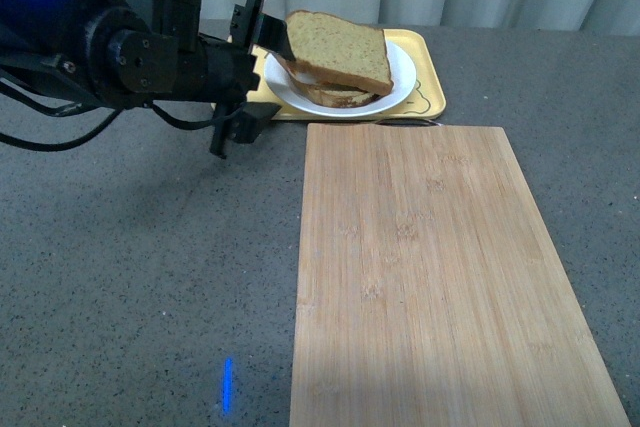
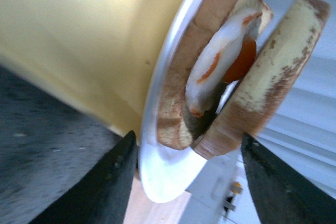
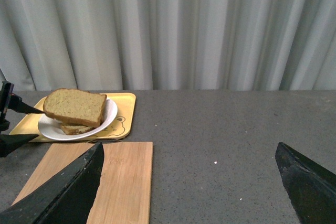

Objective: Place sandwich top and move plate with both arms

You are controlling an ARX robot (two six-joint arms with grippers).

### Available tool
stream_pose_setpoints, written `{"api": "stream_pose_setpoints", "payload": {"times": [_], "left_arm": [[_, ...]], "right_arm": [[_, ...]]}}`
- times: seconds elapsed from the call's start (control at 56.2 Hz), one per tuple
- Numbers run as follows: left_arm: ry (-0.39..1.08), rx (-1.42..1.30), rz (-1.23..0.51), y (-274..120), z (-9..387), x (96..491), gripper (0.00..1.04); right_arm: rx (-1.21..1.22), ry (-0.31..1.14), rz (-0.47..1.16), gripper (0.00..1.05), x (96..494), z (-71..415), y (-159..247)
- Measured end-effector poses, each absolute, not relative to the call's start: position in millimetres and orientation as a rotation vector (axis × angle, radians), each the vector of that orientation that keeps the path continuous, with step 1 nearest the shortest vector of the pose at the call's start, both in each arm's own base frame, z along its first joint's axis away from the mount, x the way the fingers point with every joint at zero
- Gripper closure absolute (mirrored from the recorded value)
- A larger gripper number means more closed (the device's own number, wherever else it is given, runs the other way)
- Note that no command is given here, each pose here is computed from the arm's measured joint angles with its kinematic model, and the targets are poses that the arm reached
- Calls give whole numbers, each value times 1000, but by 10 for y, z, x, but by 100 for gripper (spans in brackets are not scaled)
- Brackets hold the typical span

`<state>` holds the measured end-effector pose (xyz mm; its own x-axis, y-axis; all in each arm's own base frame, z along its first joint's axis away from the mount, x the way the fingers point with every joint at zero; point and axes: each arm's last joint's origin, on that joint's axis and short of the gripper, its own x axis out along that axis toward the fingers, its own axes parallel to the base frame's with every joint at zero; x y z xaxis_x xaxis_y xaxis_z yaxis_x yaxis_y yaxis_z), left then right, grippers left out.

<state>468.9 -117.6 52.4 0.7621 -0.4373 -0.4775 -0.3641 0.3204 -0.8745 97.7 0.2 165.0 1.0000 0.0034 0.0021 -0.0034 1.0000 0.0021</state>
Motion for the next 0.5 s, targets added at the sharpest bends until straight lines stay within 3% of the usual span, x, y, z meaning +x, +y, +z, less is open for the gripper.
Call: {"api": "stream_pose_setpoints", "payload": {"times": [0.196, 0.249, 0.285, 0.41, 0.499], "left_arm": [[672, -943, 40, -985, 811, 4446, 13], [320, -630, 30, -887, 884, 4351, 26], [211, -506, 20, -819, 894, 4211, 33], [47, -206, -5, -629, 1020, 3779, 53], [-24, -75, -6, -454, 1284, 3367, 76]], "right_arm": [[2, -2, 3, 9, 977, 1650, 2], [2, -2, 4, 9, 977, 1650, 2], [2, -2, 3, 9, 977, 1650, 2], [2, -2, 3, 9, 977, 1650, 2], [2, -2, 4, 9, 977, 1650, 2]]}}
